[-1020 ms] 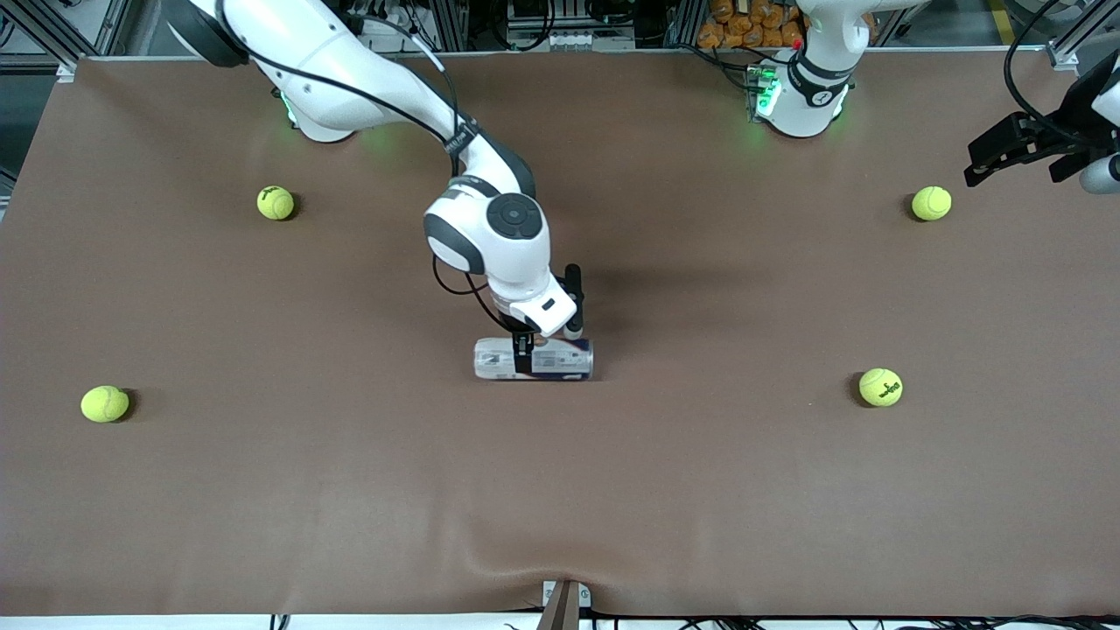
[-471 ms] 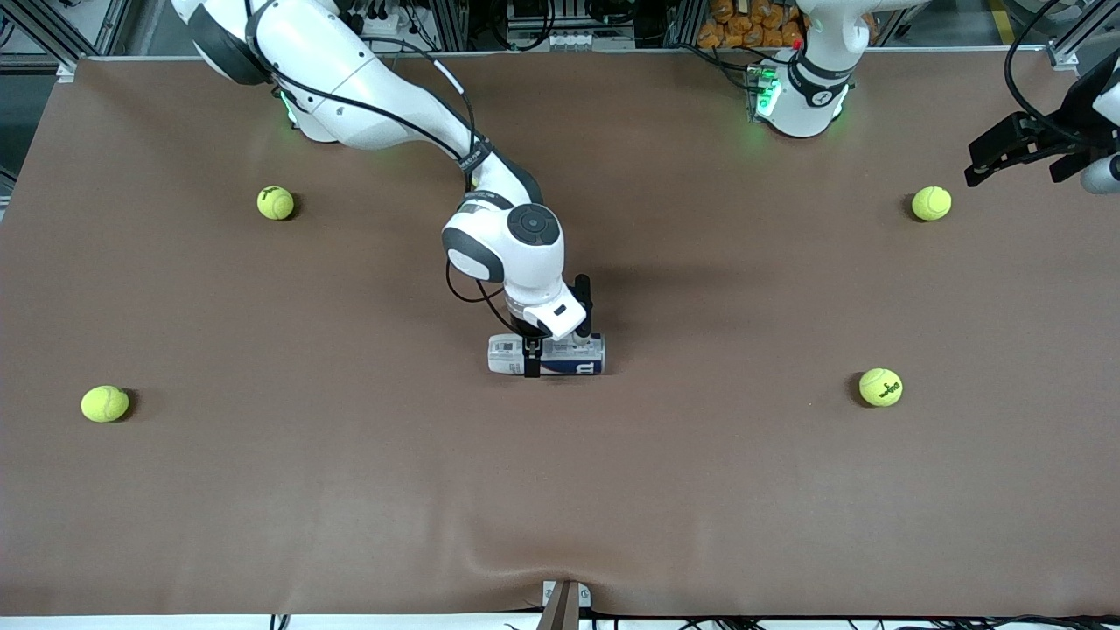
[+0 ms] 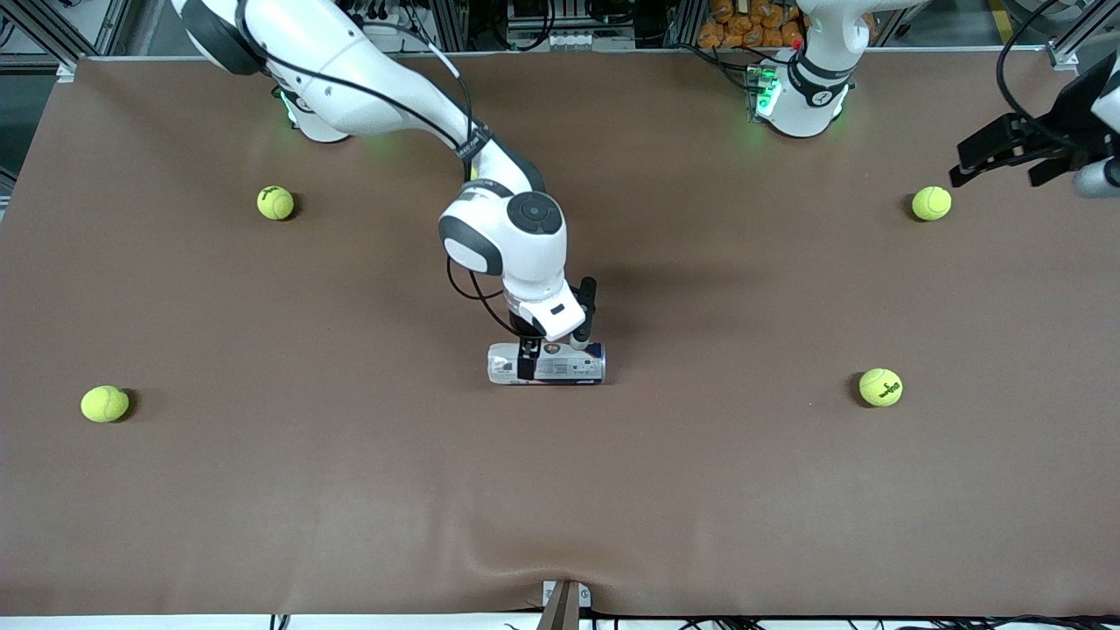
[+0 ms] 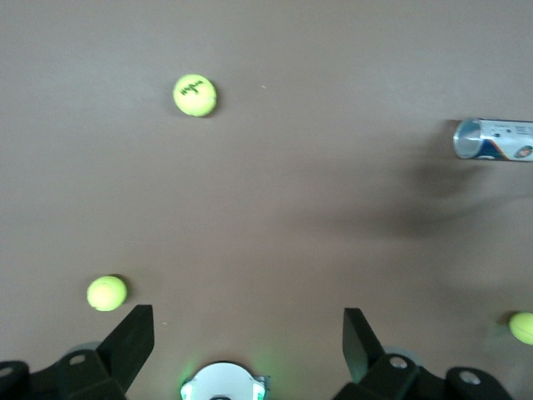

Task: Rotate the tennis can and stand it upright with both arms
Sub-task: 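Release the can and lift the right gripper while the left gripper approaches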

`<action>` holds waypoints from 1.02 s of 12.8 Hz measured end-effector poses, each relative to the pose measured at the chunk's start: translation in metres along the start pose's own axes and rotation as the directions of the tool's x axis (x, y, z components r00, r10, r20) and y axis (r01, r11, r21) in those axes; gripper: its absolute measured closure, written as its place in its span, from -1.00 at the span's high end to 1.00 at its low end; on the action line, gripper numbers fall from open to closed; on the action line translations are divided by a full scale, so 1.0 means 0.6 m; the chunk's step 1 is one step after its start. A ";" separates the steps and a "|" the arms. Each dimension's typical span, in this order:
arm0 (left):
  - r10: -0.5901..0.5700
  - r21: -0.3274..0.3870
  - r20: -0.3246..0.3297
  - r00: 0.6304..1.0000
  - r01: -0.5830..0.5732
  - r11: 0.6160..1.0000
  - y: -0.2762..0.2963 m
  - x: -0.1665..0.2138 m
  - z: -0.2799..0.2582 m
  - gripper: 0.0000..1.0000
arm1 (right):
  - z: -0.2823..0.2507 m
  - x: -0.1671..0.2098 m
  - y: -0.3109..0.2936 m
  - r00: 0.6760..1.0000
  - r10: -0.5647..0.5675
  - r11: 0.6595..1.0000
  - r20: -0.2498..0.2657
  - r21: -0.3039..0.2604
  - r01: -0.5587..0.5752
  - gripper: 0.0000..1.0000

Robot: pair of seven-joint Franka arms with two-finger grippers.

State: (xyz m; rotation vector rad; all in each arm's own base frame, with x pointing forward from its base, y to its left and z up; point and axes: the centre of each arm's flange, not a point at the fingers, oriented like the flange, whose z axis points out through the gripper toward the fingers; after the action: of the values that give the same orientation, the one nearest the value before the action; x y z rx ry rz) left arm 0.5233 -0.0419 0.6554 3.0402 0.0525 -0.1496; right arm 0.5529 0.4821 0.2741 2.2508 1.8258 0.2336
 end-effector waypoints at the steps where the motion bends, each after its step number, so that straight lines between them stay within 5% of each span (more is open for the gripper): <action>1: 0.002 -0.027 0.028 1.000 -0.002 1.000 0.002 0.013 0.020 1.00 | -0.030 -0.004 0.010 0.999 0.045 0.999 0.005 0.004 -0.045 1.00; 5: 0.005 -0.246 0.131 0.991 0.027 0.969 0.020 0.095 0.136 1.00 | -0.143 -0.068 0.093 0.974 0.225 0.973 0.016 0.046 -0.225 1.00; 9: -0.053 -0.438 0.157 0.986 0.118 0.891 0.037 0.192 0.278 1.00 | -0.240 -0.208 0.208 0.902 0.428 0.895 0.055 0.116 -0.431 1.00; 13: -0.095 -0.563 0.196 0.976 0.192 0.804 0.113 0.226 0.402 1.00 | -0.362 -0.365 0.273 0.819 0.557 0.814 0.140 0.104 -0.572 1.00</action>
State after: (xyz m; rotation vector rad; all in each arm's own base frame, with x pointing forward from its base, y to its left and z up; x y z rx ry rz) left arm 0.6373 -0.1290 0.4097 2.3975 0.2669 -0.3223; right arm 0.6030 0.2533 0.5335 2.8023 1.1006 0.0812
